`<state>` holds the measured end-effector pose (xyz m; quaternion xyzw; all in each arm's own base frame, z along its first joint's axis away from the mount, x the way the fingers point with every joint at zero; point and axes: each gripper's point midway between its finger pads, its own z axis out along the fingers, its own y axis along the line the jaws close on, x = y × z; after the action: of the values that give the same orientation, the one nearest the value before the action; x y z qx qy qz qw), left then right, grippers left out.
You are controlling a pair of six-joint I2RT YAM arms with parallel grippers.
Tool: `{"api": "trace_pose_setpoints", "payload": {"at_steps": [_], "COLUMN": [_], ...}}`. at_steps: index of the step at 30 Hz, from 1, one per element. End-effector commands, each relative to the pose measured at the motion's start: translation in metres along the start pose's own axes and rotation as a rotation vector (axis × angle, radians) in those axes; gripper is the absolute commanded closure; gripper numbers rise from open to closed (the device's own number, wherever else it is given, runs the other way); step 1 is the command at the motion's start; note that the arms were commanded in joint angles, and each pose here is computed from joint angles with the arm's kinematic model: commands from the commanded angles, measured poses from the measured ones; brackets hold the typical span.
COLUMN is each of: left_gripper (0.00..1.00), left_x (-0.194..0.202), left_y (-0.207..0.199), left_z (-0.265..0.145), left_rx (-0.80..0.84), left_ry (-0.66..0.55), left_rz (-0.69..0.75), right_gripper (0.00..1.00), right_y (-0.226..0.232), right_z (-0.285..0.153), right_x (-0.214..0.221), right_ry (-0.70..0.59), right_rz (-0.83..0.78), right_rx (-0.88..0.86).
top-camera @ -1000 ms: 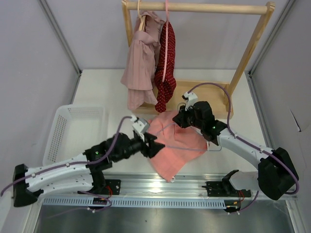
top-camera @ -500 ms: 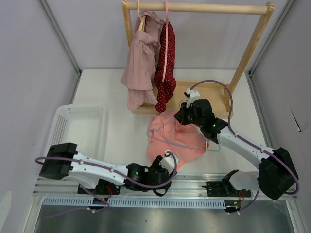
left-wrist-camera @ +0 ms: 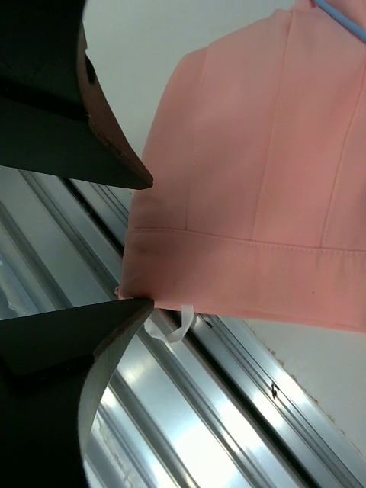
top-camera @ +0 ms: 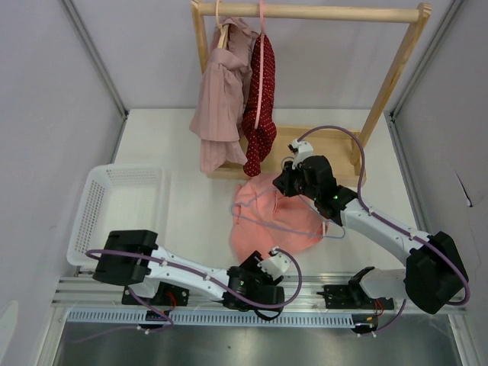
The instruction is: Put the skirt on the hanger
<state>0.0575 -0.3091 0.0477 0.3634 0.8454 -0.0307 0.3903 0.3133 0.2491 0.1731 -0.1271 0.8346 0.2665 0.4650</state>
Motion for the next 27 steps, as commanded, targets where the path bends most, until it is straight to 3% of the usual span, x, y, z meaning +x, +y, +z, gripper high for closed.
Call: {"api": "trace_pose_setpoints", "payload": {"at_steps": [1, 6, 14, 21, 24, 25, 27], "left_gripper": [0.35, 0.35, 0.34, 0.36, 0.47, 0.61, 0.76], "left_x": [-0.001, -0.008, 0.006, 0.020, 0.028, 0.028, 0.021], "left_y": [0.009, -0.004, -0.004, 0.012, 0.024, 0.028, 0.035], "left_z": [0.002, -0.004, -0.003, 0.006, 0.011, 0.012, 0.014], "left_rx": [-0.071, 0.027, 0.041, -0.064, -0.095, -0.100, -0.097], "left_ry": [-0.009, -0.035, 0.008, 0.053, 0.060, 0.061, 0.044], "left_rz": [0.000, -0.041, -0.032, -0.004, -0.023, -0.030, -0.074], "right_gripper": [1.00, 1.00, 1.00, 1.00, 1.00, 1.00, 1.00], "right_y": [0.007, 0.009, 0.008, 0.010, 0.010, 0.011, 0.012], "right_z": [-0.003, -0.002, 0.000, 0.000, -0.001, -0.002, -0.003], "right_x": [-0.027, -0.029, -0.029, -0.029, -0.030, -0.033, -0.036], "right_ry": [-0.070, -0.071, -0.068, -0.075, -0.078, -0.085, -0.090], "right_rz": [-0.007, -0.008, -0.007, -0.002, -0.003, -0.005, -0.008], "right_rx": [-0.008, -0.014, -0.014, -0.018, -0.018, -0.020, -0.025]}}
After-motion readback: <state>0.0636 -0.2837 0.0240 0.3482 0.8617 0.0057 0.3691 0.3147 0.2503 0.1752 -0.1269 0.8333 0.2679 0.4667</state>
